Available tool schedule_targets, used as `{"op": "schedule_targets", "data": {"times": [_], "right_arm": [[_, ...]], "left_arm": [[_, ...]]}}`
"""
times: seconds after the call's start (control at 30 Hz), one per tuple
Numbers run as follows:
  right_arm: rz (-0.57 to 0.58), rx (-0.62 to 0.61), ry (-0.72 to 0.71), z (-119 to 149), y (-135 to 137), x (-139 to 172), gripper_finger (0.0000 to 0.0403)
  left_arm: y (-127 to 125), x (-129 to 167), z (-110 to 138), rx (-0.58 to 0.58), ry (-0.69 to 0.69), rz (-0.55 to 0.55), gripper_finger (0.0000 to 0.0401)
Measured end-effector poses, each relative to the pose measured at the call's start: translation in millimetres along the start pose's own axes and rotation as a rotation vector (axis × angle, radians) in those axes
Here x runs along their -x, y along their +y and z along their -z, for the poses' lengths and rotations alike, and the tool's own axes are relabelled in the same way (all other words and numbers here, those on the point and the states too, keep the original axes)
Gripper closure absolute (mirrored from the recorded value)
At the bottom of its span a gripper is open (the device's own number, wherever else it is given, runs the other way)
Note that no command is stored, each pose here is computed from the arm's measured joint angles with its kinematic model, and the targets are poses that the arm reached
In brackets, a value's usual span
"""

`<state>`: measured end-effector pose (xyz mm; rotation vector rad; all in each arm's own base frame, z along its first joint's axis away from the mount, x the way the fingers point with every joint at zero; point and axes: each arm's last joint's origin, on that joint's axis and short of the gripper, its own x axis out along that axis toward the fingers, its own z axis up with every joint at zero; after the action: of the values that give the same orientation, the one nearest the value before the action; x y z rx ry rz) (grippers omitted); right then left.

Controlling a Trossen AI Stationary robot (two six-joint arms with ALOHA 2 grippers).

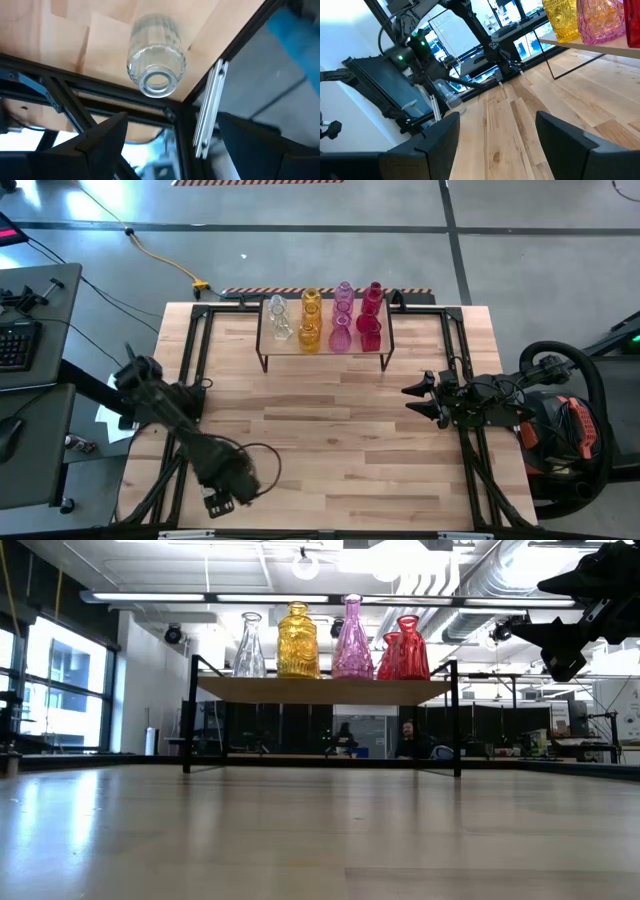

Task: Sort vases onto shelf
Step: Put the transparent vase aligned with the other transparent vases on the shelf

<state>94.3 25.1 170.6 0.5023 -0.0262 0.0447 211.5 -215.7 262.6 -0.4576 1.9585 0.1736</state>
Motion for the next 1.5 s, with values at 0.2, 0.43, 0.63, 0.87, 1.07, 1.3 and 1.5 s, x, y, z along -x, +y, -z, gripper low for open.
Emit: {"op": "schedule_targets", "data": {"times": [0.2,0.43,0.63,0.87,1.07,1.3,1.5], "right_arm": [[0.000,0.000,0.000,0,0,0,0.0158],[0.000,0.000,0.000,0,0,0,0.0158],[0.000,0.000,0.000,0,0,0,0.0158],[0.000,0.000,0.000,0,0,0,0.0158],[0.000,0.000,0.000,0,0,0,0.0158],[0.000,0.000,0.000,0,0,0,0.0158],[-0.001,0.000,0.000,0,0,0,0.0158]], "left_arm": [[-5,0,33,0.072,-0.194,-0.015,0.0098],[-15,-21,50,0.091,-0.321,-0.014,0.0098],[-15,-34,48,0.106,-0.356,-0.009,0.0098],[-10,-41,47,0.112,-0.360,-0.044,0.0098],[-9,-50,47,0.116,-0.364,-0.048,0.0098],[-8,-53,51,0.119,-0.399,-0.033,0.0098],[-8,-54,54,0.118,-0.404,-0.035,0.0098]]}}
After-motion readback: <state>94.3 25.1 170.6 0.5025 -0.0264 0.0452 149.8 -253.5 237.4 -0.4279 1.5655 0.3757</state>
